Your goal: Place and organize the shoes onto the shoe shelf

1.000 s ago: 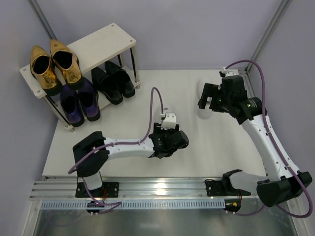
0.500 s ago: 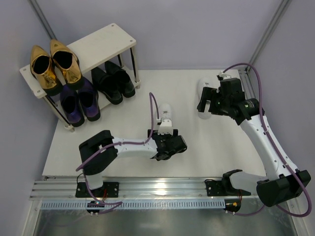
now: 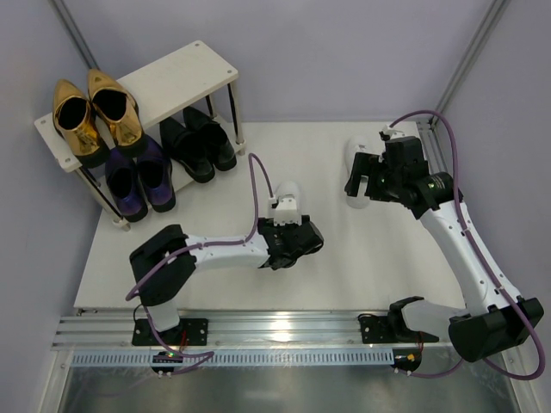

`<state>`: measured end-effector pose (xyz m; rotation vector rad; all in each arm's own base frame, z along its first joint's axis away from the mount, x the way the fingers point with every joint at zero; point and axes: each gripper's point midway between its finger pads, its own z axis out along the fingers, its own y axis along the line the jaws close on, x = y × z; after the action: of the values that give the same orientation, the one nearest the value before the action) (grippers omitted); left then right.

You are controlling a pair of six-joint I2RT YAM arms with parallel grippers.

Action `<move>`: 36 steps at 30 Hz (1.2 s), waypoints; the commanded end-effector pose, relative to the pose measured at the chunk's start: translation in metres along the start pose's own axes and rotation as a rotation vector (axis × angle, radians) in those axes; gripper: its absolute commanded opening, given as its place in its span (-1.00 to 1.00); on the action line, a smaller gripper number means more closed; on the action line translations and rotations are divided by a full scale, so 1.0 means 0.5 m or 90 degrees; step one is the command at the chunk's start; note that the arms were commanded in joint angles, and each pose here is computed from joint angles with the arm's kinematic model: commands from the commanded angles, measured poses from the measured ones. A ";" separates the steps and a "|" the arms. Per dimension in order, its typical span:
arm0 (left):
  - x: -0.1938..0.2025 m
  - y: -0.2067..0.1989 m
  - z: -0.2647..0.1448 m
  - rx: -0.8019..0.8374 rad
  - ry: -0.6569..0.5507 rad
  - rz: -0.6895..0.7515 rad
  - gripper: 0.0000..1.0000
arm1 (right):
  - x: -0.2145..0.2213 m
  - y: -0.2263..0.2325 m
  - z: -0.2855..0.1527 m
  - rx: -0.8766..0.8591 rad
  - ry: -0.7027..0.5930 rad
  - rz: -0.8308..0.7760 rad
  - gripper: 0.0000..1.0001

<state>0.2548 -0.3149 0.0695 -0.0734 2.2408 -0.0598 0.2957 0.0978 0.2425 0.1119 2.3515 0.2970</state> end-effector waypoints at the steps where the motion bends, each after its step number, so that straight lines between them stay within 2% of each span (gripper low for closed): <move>1: -0.039 -0.031 0.008 0.030 -0.012 -0.057 0.91 | -0.018 0.006 -0.013 -0.012 -0.021 -0.008 0.95; 5: -0.041 -0.030 0.018 0.054 -0.009 -0.081 0.82 | -0.017 0.007 -0.014 -0.013 -0.021 -0.010 0.96; 8: -0.043 -0.026 0.027 0.053 -0.003 -0.074 0.44 | -0.019 0.006 -0.014 -0.013 -0.024 -0.008 0.95; 9: -0.041 -0.027 0.028 0.055 0.001 -0.073 -0.01 | -0.015 0.018 -0.014 -0.033 -0.015 -0.009 0.96; 11: -0.035 -0.023 0.033 0.050 0.008 -0.070 -0.60 | -0.015 0.018 -0.014 -0.033 -0.015 -0.011 0.95; 12: -0.031 -0.017 0.034 0.042 0.015 -0.062 -0.99 | -0.016 0.017 -0.015 -0.033 -0.016 -0.012 0.96; 15: -0.030 -0.008 0.028 0.029 0.022 -0.029 -1.00 | -0.014 0.018 -0.014 -0.034 -0.015 -0.012 0.96; 17: -0.053 -0.006 0.016 0.021 -0.001 -0.019 -1.00 | -0.015 0.017 -0.013 -0.034 -0.016 -0.012 0.96; 22: -0.149 -0.014 -0.050 0.026 -0.074 0.033 -1.00 | -0.013 0.015 -0.008 -0.032 -0.012 -0.011 0.96; 26: -0.258 -0.040 -0.114 0.043 -0.145 0.039 -0.99 | -0.014 0.015 -0.005 -0.028 -0.013 -0.011 0.96; 32: -0.397 -0.031 -0.190 0.033 -0.247 0.052 -1.00 | -0.017 0.008 -0.005 -0.021 -0.015 -0.007 0.96; 36: -0.536 -0.009 -0.264 0.006 -0.342 0.065 -0.99 | -0.020 0.008 -0.008 -0.021 -0.017 -0.008 0.95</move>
<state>0.2996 -0.3267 0.2457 0.1859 1.9518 -0.0167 0.2947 0.1009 0.2427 0.0992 2.3567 0.3285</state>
